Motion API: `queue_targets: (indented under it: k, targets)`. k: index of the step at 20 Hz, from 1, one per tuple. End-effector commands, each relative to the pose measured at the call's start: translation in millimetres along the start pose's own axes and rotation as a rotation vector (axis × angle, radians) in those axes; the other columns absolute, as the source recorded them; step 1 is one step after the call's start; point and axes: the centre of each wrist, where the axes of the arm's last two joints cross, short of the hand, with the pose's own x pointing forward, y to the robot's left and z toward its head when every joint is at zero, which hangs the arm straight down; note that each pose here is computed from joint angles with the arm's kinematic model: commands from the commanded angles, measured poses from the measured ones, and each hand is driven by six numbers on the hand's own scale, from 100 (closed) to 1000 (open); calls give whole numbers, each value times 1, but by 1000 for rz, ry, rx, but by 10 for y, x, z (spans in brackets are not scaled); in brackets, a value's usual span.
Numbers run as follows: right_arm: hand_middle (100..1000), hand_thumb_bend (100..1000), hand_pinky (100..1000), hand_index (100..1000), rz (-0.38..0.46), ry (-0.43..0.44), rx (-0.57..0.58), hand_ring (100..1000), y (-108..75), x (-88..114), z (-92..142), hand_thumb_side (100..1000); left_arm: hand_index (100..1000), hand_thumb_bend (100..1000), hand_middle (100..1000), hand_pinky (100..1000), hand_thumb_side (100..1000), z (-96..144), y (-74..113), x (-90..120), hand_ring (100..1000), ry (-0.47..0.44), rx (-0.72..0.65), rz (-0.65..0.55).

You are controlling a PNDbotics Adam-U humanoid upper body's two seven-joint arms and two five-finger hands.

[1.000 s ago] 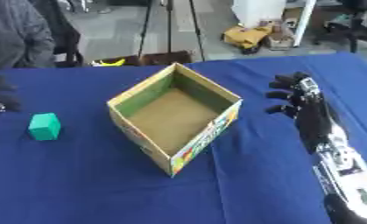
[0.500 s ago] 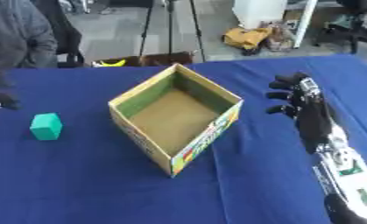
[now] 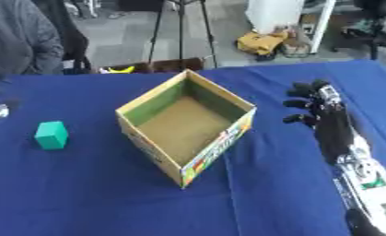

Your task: Pick up objects on the table and place them in the box.

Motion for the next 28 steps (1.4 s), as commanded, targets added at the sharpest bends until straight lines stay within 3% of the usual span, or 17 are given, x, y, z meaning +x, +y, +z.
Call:
queue_targets:
  k: [1, 5, 14, 28]
  targets:
    - [740, 100, 567, 842, 28, -25, 16, 749, -52, 100, -28, 1000, 850, 392, 743, 712, 364, -42, 180, -172, 722, 69, -126, -138]
    - [740, 100, 566, 842, 30, -19, 23, 749, -48, 90, -25, 1000, 855, 396, 745, 719, 356, -260, 143, -215, 736, 71, -211, -183]
    - [740, 100, 566, 842, 32, -18, 30, 750, -41, 93, -33, 1000, 846, 323, 748, 749, 297, -650, -138, -96, 752, 26, -323, -294]
    - [741, 100, 566, 842, 29, -18, 30, 750, -38, 88, -31, 1000, 847, 336, 752, 759, 303, -768, -331, -58, 758, -6, -362, -339]
